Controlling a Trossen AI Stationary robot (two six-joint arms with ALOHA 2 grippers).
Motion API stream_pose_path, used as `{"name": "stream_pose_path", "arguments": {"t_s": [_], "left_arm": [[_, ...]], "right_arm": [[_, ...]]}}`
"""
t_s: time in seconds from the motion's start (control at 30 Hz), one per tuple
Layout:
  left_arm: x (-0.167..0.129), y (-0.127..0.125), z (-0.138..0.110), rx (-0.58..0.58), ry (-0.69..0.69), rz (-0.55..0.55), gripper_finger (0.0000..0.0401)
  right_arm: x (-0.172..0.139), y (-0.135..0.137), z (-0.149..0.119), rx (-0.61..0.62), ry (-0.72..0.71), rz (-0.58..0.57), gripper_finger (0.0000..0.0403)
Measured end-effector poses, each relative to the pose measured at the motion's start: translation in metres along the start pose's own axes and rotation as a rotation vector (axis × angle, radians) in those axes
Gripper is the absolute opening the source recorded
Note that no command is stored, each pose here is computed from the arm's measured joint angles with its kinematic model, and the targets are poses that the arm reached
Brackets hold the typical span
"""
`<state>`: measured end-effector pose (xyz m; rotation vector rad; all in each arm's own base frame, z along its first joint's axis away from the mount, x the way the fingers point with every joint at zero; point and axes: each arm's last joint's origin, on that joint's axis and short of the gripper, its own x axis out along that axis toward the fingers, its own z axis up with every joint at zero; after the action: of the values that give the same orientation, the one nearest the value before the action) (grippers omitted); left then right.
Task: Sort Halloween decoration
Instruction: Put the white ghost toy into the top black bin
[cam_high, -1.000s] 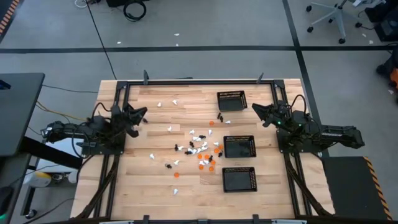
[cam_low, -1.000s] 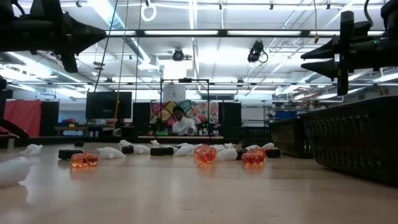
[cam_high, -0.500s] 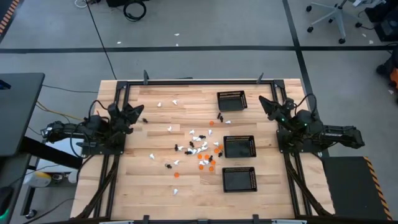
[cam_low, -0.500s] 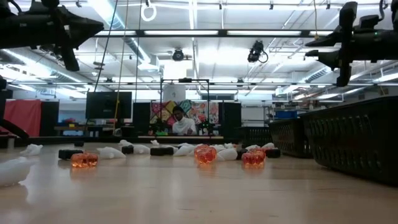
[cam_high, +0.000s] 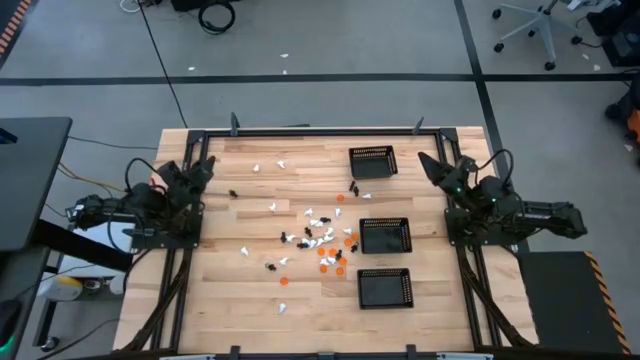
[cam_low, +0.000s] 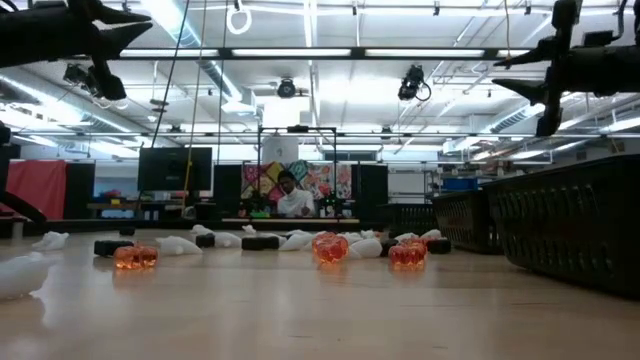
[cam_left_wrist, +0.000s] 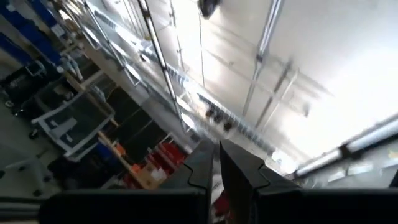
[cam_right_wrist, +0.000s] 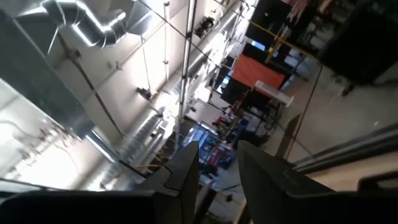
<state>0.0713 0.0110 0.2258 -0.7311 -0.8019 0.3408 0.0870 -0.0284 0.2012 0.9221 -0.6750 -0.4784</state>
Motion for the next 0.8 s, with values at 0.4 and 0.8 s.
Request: {"name": "stream_pose_path", "arguments": {"t_s": [0.4,0.8], "left_arm": [[0.02,-0.025,0.02,0.107,0.272,0.178,0.0041],[0.045,-0.034,0.011,0.069,0.444,0.288,0.0041]], "right_arm": [[0.036,0.039,-0.001,-0.012,0.098,0.007,0.0117],[0.138,0.083,-0.045,-0.292,0.386,-0.146,0.0117]]}}
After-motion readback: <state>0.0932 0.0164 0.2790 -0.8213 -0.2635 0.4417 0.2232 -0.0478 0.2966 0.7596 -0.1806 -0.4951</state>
